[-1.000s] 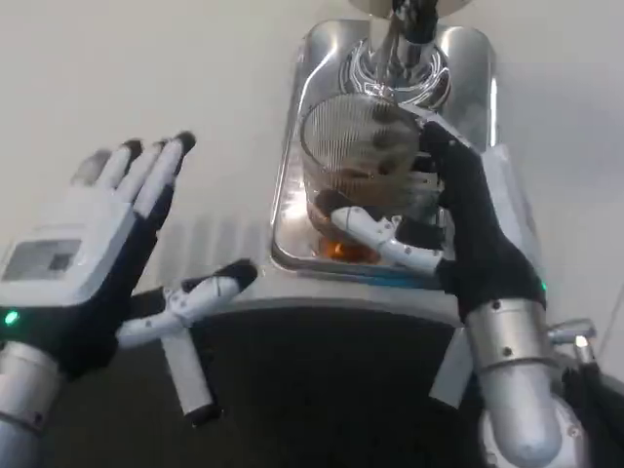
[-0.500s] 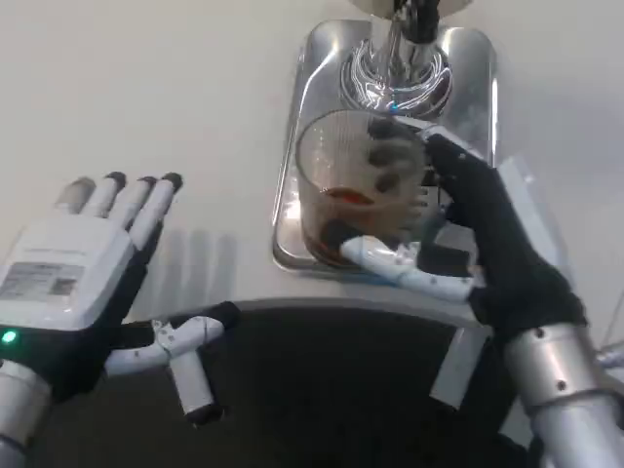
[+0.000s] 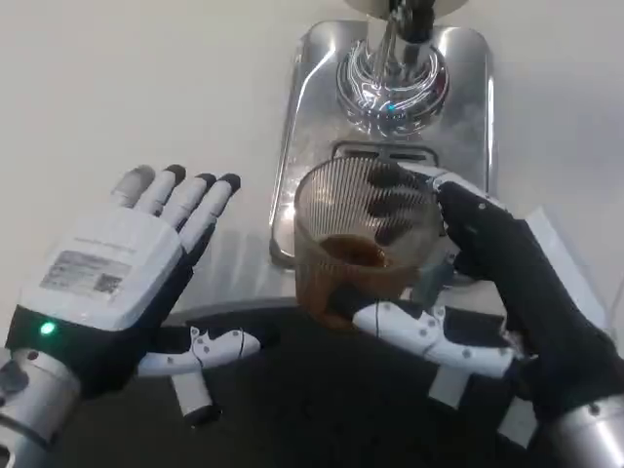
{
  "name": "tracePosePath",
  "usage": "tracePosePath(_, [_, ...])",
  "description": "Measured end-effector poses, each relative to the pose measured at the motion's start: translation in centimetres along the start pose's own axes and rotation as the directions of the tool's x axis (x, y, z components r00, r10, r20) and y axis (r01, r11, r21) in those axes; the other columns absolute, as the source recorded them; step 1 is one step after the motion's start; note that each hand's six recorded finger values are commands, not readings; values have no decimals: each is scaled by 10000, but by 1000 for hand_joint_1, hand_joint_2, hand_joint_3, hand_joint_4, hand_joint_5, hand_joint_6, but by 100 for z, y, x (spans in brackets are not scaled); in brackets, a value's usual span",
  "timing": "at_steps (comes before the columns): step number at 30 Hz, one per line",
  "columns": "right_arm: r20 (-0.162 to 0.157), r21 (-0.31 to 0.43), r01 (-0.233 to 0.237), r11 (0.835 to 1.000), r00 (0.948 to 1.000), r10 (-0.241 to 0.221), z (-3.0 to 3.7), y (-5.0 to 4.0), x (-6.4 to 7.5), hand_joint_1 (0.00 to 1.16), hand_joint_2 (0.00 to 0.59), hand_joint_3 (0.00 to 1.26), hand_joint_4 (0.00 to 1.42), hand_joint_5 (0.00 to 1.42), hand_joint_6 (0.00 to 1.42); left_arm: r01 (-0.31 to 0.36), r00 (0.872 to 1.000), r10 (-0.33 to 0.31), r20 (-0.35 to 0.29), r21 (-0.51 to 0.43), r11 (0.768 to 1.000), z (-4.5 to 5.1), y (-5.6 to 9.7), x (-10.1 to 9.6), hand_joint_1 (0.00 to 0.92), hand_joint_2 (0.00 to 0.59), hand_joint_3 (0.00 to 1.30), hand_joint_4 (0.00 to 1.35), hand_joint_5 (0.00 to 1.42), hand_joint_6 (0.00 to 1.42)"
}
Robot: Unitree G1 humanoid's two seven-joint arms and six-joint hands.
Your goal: Grasp the cup under the faucet to collect the drink, then remove the cup.
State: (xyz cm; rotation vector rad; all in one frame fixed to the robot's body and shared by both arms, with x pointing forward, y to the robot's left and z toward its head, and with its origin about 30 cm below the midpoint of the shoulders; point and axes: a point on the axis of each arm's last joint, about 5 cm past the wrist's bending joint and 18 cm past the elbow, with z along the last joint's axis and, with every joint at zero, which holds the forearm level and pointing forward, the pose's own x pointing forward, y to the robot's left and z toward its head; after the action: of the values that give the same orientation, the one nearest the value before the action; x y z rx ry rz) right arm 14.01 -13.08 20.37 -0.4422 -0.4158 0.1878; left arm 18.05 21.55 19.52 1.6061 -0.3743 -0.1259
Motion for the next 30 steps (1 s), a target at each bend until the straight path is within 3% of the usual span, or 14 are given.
tracePosePath(4, [56, -30, -205, 9998, 9998, 206, 45, -81, -63, 1162, 553, 588, 566, 690, 900, 103, 9999, -103, 101, -10, 9999, 11, -9, -39, 0, 116, 0, 0, 0, 0])
tracePosePath(11, [-284, -149, -367, 9992, 9989, 362, 63, -196, -159, 1162, 553, 590, 577, 692, 891, 113, 9997, -113, 236, 8, 9999, 43, 28, -144, 0, 113, 0, 0, 0, 0])
tracePosePath(16, [-71, -272, -402, 9988, 9992, 400, 138, -289, -244, 1162, 553, 596, 580, 697, 890, 117, 9981, -106, 606, -181, 9998, 110, 89, -229, 0, 112, 0, 0, 0, 0])
tracePosePath(20, [-271, -404, -519, 9978, 9983, 508, 122, -325, -305, 1162, 553, 590, 567, 690, 890, 86, 9969, -63, 779, -292, 9995, 146, 114, -269, 0, 111, 0, 0, 0, 0])
tracePosePath(25, [84, -839, -884, 9925, 9960, 895, 131, -347, -377, 1162, 553, 589, 564, 686, 890, 40, 9956, -3, 935, -386, 9992, 179, 139, -282, 0, 109, 0, 0, 0, 0])
tracePosePath(30, [-61, -729, -937, 9929, 9956, 935, 121, -342, -422, 1162, 553, 588, 558, 681, 877, 90, 9957, -44, 929, -484, 9988, 189, 135, -286, 0, 108, 0, 0, 0, 0])
